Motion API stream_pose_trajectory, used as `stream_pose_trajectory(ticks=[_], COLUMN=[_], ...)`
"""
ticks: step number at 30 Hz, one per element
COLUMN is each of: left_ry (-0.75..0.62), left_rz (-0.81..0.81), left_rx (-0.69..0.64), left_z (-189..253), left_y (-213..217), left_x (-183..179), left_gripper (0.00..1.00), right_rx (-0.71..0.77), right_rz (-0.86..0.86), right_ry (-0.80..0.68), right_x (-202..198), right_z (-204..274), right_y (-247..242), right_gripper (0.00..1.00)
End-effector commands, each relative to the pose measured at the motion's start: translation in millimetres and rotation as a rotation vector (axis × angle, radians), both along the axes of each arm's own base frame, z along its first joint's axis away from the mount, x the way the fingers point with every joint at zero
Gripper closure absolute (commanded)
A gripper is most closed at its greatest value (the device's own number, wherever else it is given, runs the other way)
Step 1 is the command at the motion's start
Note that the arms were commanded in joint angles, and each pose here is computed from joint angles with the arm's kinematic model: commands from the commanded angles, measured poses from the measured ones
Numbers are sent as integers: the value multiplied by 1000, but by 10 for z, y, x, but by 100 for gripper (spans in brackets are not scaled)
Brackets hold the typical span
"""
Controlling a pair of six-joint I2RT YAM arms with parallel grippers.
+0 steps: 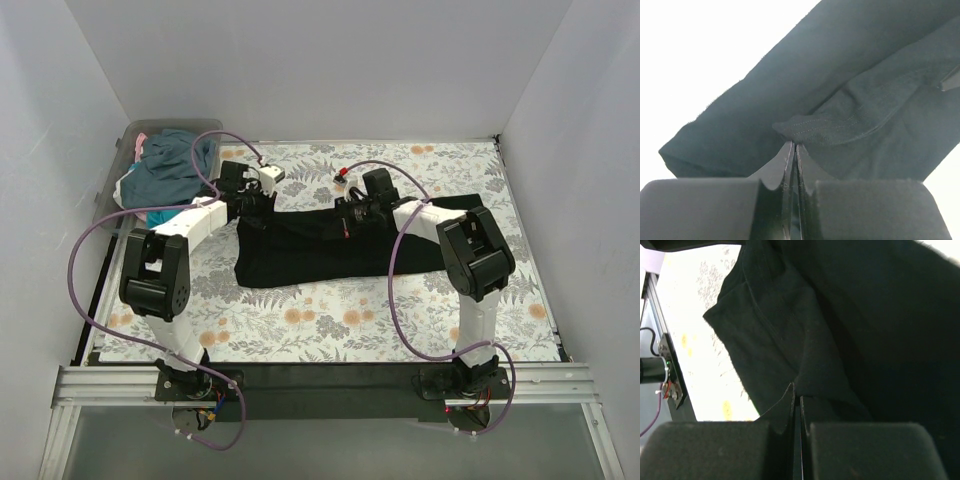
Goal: Fold and stack the t-shirts
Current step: Fold the tshirt
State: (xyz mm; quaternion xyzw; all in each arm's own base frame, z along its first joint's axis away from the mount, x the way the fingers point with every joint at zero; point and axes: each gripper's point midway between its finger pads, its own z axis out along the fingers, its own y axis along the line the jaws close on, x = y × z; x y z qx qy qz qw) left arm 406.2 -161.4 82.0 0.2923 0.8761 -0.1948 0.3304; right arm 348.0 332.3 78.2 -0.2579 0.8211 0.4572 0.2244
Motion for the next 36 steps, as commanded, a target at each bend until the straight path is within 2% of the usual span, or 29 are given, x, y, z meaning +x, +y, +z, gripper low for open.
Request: stream_pose_trajectory(ticks=[1, 9, 14, 18, 21, 23, 28, 36], left_ry=[-139, -152, -122, -148, -184, -152, -176, -140], left_rz=[29, 42, 28, 59, 38, 34, 23, 24], left_rx=[-13, 12, 21, 31, -5, -14, -29, -31], left_z=[329, 245, 198, 235, 349, 242, 281, 219], left_y=[-10, -3, 26, 81, -14, -60, -144, -165], left_x=[388, 592, 452, 409, 533, 613, 876, 870], left_gripper=[100, 100, 100, 100, 100, 100, 100, 100], right_rx=[42, 61, 71, 75, 74, 79, 86, 114], right_rz=[-2, -16, -12, -7, -10, -14, -25, -29], right_ry=[-44, -21, 7, 20, 24, 23, 29, 97], right_x=[198, 354, 352, 311, 293, 293, 296, 299], right_z=[193, 161, 131, 119, 110, 131, 151, 105], right_y=[21, 27, 16, 9, -8, -20, -59, -144], right_gripper=[99, 99, 99, 99, 99, 99, 99, 99])
